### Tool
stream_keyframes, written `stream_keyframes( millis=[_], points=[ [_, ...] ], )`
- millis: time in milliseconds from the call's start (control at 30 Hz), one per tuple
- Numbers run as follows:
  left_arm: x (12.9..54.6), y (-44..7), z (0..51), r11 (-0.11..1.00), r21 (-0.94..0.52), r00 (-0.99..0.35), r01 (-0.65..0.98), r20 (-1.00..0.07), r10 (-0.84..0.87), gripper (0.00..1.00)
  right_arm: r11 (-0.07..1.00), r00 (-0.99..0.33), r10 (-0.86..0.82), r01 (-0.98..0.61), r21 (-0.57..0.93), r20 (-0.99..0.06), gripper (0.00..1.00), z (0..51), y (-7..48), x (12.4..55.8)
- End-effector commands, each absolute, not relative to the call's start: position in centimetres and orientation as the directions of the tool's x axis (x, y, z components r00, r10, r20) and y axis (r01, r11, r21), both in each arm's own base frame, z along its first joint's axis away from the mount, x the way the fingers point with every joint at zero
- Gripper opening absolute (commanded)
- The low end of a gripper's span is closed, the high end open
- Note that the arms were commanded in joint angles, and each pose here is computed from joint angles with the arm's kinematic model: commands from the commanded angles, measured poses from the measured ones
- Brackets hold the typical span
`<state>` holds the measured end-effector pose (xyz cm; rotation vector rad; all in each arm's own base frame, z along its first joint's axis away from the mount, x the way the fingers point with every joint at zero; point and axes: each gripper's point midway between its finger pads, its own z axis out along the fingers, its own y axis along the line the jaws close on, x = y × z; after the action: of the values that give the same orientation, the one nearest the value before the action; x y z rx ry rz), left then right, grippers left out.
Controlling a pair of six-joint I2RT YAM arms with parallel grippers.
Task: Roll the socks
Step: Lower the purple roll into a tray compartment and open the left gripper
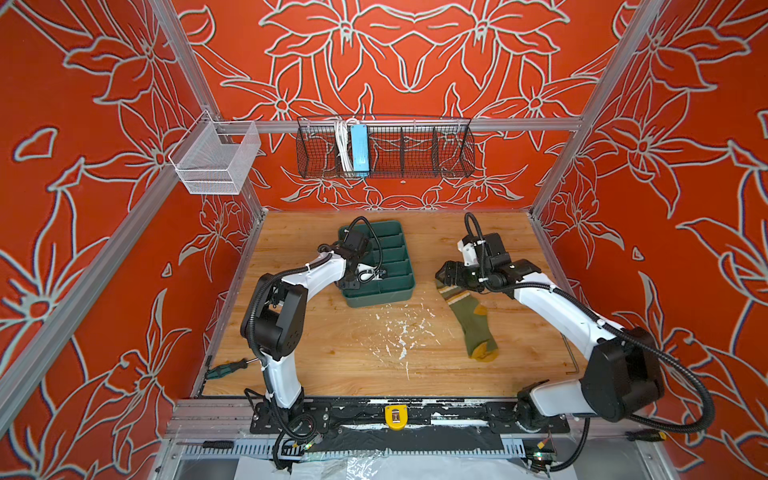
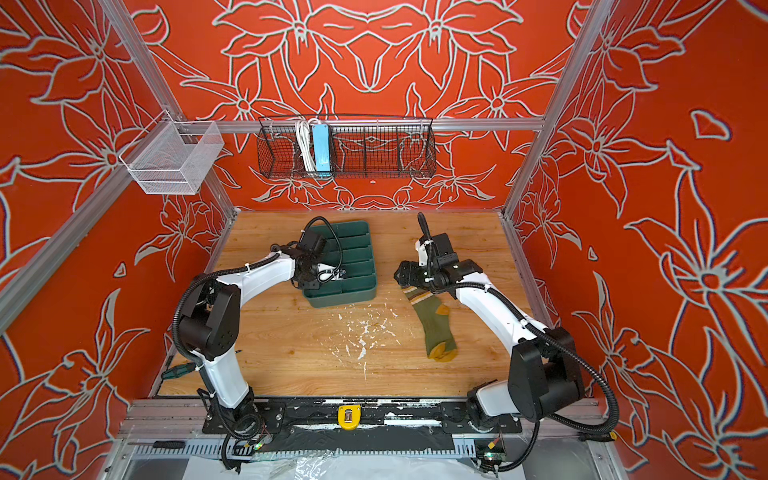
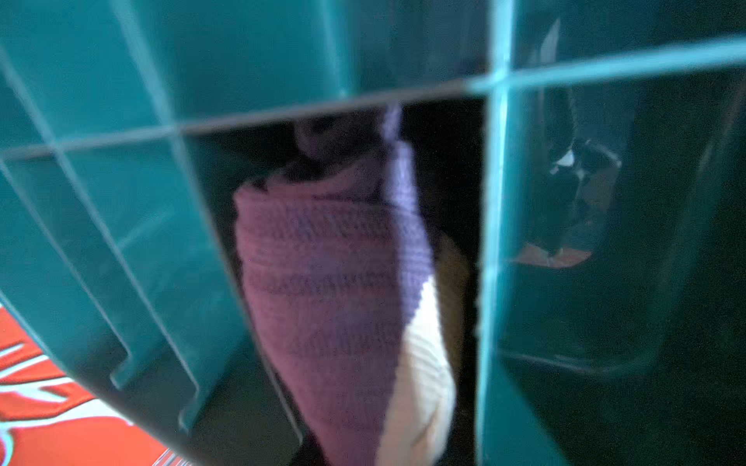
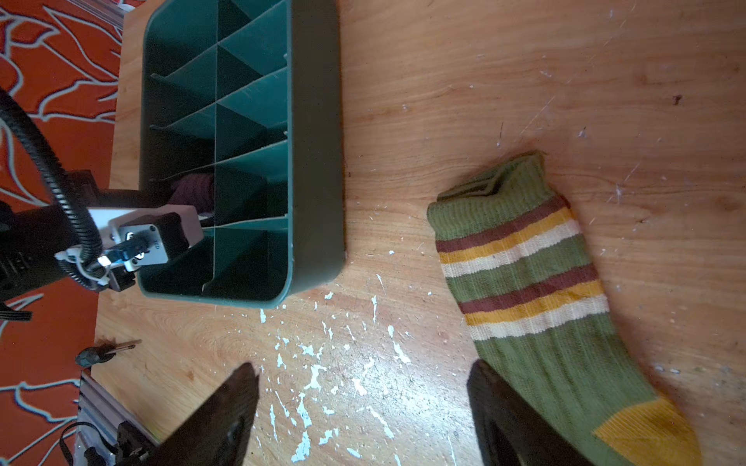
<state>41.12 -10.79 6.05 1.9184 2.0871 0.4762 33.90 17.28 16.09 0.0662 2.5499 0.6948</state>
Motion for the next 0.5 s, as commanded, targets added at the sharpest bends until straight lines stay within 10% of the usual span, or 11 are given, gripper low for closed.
stream_keyframes(
  millis=[0,167,467],
  points=[
    [36.9,-9.6,0.8,0.098,0.219,-0.123,0.971,0.107,0.987,0.0,0.862,-0.883,0.158,-0.095,0.498,-0.442,0.84,15.7,17.4,33.8],
    [37.1,-10.6,0.9,0.097,0.224,-0.122,0.97,0.101,0.987,0.0,0.864,-0.881,0.162,-0.091,0.495,-0.445,0.84,15.9,17.1,33.7],
    [37.7,-11.8,2.5,0.086,0.225,-0.103,0.971,0.068,0.992,0.45,0.863,-0.868,0.179,-0.087,0.497,-0.464,0.84,16.7,16.7,33.1]
  ],
)
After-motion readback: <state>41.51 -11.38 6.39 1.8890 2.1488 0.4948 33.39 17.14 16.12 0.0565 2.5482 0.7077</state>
